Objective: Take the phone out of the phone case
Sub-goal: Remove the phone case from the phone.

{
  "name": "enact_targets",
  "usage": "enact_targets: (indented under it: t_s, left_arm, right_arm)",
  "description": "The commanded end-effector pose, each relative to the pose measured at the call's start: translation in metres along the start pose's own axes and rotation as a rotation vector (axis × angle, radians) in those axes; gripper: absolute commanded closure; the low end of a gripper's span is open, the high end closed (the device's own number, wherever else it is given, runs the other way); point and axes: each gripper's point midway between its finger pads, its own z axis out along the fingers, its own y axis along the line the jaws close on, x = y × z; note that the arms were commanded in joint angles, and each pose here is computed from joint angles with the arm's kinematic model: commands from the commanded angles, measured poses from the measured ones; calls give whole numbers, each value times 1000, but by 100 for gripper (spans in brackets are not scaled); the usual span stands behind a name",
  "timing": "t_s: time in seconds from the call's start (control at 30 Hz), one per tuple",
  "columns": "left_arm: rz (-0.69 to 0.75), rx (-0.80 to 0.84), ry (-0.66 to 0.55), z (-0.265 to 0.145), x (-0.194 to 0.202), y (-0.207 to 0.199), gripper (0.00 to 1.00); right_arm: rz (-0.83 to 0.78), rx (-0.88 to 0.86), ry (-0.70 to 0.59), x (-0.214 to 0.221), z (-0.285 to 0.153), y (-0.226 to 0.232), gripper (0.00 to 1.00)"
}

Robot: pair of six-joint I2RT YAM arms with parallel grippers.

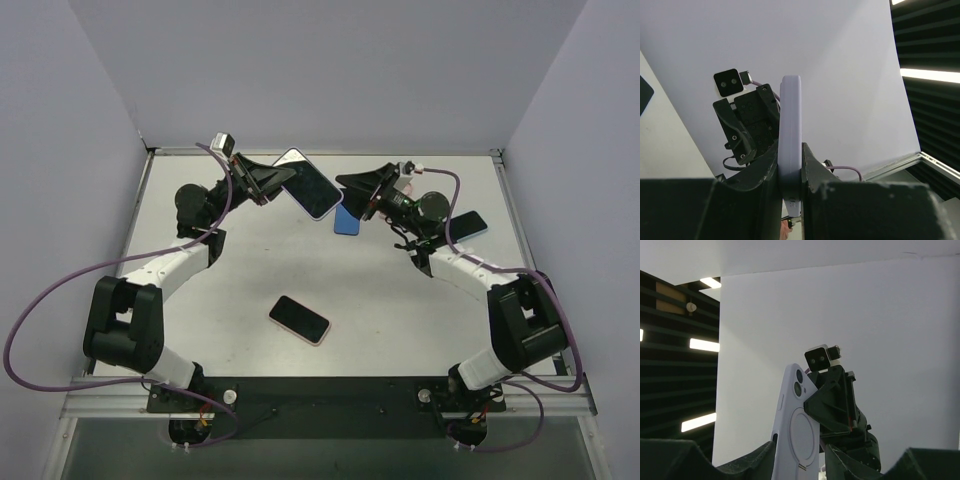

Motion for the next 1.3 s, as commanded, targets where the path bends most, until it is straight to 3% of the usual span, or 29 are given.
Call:
enact_targets:
  t_s: [0.0,0.5,1.03,1.27]
  left_arm:
    - [60,89,-34,0,-5,-32,100]
    - [43,47,-46,0,-10,-17,100]
    - [25,23,-50,-1,-11,-4,100]
    - [25,26,-51,-1,-11,-5,100]
  right_arm:
    - [-260,-336,77,37,-21,76,61]
    - [-320,-385,-49,36,-43,90,60]
    - [-366,-414,38,57,-36,101,62]
    - [-341,-401,38,56,-32,94,69]
